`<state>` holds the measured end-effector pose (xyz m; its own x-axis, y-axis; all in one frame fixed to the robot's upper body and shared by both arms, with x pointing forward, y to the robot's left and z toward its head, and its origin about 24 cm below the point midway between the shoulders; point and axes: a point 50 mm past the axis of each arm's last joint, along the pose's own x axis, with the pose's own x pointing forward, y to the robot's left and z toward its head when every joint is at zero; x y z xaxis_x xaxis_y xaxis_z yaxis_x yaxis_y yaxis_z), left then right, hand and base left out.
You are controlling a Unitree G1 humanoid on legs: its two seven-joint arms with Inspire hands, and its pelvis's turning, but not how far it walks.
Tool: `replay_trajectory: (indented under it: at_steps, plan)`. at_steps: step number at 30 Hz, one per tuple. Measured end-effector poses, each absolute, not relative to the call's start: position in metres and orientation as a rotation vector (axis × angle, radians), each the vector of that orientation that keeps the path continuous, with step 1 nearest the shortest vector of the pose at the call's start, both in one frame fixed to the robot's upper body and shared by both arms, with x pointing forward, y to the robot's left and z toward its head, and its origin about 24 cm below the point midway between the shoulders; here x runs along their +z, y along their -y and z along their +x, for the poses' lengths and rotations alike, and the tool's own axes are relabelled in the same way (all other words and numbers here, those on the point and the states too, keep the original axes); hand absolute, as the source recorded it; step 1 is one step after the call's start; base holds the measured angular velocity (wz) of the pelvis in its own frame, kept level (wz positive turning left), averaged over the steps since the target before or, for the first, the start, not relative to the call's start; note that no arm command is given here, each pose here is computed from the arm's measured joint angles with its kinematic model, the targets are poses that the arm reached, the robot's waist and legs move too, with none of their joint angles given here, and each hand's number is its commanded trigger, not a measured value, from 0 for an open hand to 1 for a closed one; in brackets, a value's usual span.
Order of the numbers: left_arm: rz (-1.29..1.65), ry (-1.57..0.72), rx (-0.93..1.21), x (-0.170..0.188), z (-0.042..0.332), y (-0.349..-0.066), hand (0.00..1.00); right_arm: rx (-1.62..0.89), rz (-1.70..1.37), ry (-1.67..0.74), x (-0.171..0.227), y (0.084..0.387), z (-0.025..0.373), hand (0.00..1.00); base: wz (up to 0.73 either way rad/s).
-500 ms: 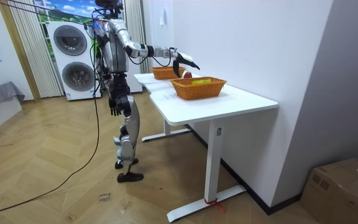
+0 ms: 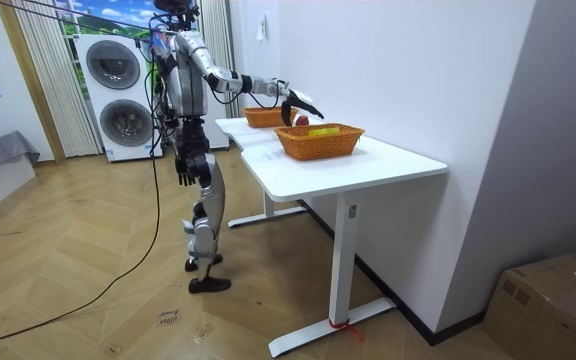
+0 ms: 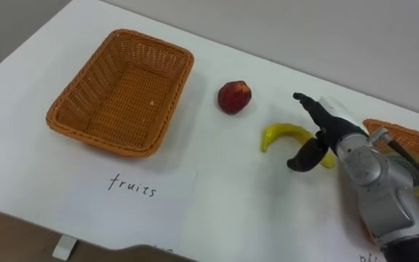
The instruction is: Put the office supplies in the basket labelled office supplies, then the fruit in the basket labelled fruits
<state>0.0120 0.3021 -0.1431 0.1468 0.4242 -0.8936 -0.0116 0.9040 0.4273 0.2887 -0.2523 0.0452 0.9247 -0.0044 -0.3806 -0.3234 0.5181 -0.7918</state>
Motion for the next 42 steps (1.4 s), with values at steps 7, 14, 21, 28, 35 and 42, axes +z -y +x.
replay_trajectory:
  at_steps: [7,14,21,28,35,42]
  plan:
    - [0.372,-1.399,0.295,-0.144,0.014,-0.3,0.0,0.22,-1.024,-0.364,0.041,0.251,0.292,0.0,0.05]
    - [0.372,-1.406,0.27,-0.146,0.014,-0.297,0.0,0.239,-1.037,-0.403,0.034,0.251,0.297,0.0,0.0]
    - [0.372,-1.413,0.27,-0.146,0.013,-0.297,0.0,0.235,-1.038,-0.437,0.029,0.255,0.296,0.0,0.03]
    - [0.344,-1.432,0.242,-0.147,0.008,-0.295,0.0,0.234,-1.04,-0.446,0.028,0.256,0.295,0.0,0.03]
    - [0.346,-1.442,0.246,-0.147,0.007,-0.295,0.0,0.232,-1.04,-0.459,0.026,0.258,0.295,0.0,0.04]
    - [0.355,-1.44,0.254,-0.146,0.006,-0.296,0.0,0.214,-1.042,-0.505,0.021,0.265,0.292,0.0,0.01]
